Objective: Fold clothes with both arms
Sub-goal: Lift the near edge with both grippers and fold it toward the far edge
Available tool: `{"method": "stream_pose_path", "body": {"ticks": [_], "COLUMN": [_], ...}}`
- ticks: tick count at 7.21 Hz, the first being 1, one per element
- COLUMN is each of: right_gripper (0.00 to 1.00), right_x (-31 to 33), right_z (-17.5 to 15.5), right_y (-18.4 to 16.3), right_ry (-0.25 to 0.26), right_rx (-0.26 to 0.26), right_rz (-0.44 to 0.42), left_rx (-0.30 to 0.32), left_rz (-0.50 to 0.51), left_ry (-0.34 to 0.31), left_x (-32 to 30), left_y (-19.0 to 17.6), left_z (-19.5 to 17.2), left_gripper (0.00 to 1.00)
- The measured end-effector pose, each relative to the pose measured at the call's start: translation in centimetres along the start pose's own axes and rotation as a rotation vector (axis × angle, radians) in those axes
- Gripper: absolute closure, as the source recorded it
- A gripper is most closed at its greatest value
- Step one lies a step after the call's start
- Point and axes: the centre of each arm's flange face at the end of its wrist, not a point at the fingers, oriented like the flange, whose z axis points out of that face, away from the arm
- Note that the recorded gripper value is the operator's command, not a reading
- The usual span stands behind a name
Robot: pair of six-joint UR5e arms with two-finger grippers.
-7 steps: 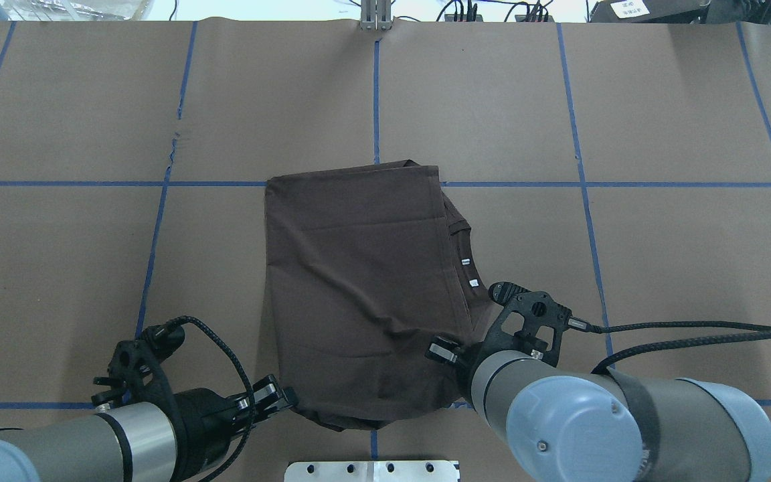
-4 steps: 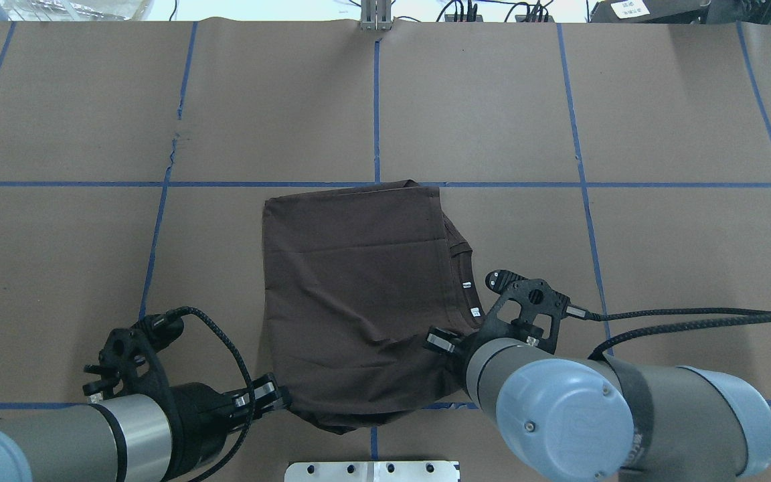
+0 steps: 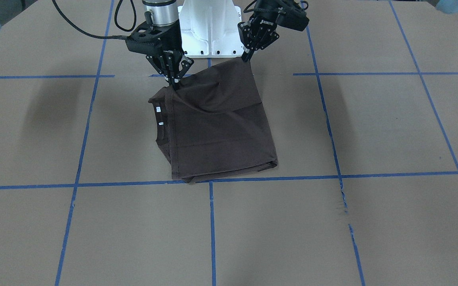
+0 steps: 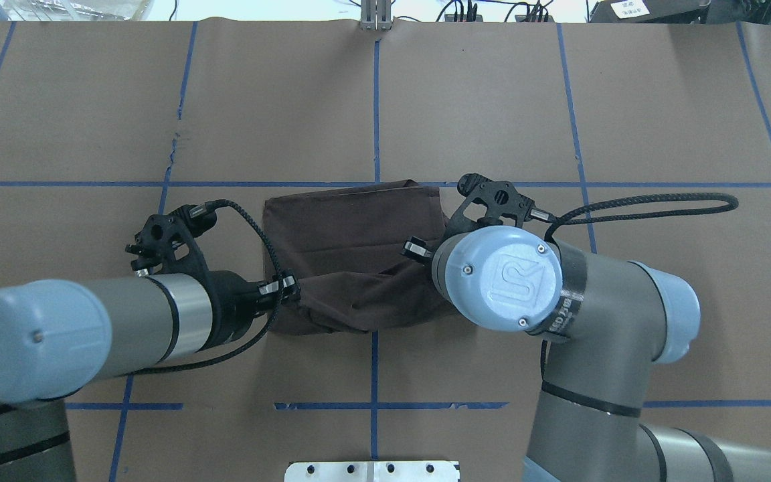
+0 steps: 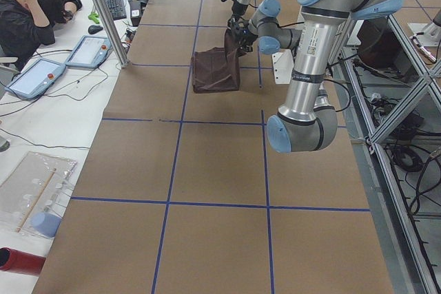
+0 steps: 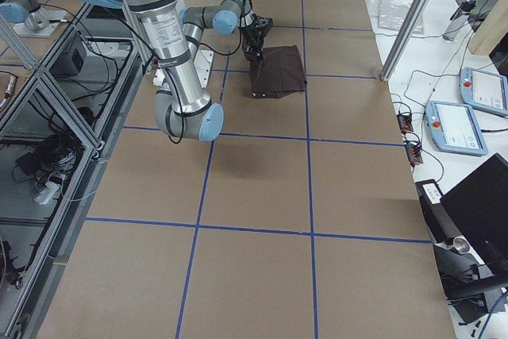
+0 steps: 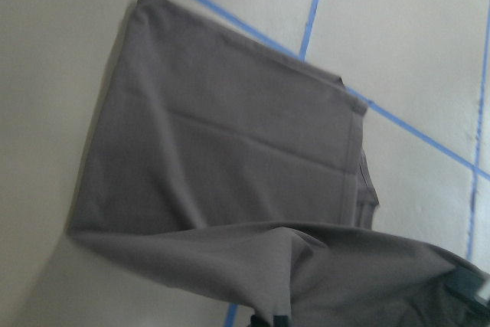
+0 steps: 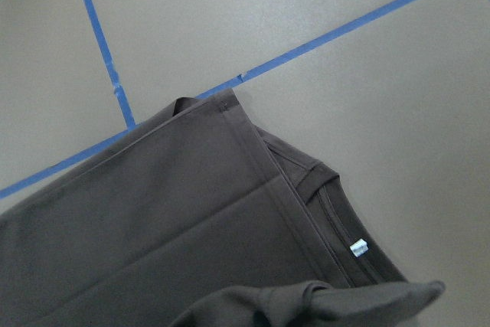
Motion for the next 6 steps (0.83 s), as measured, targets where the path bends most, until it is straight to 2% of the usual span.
{"method": "stream_pose_path", "body": {"ticks": [3, 5, 6], "right_gripper": [1.0, 1.0, 1.0], "right_x": [-3.7, -4.2, -4.1], "right_z": [9.0, 12.4, 13.2], "right_y": [-4.1, -5.1, -5.2], "right_ry": [-0.001, 0.015, 0.026], "right_rx": [0.035, 0.047, 0.049], "right_rz": [0.017, 0.015, 0.013], "left_rx": [0.134, 0.172, 0.179], "left_rz": [0.067, 0.093, 0.104], "left_ry": [-0.087, -0.137, -0.138], "left_x": [-0.8, -1.4, -2.6], "left_y": [-8.5, -11.7, -12.7], "left_z": [5.6, 10.4, 12.9], "left_gripper": [1.0, 1.0, 1.0]}}
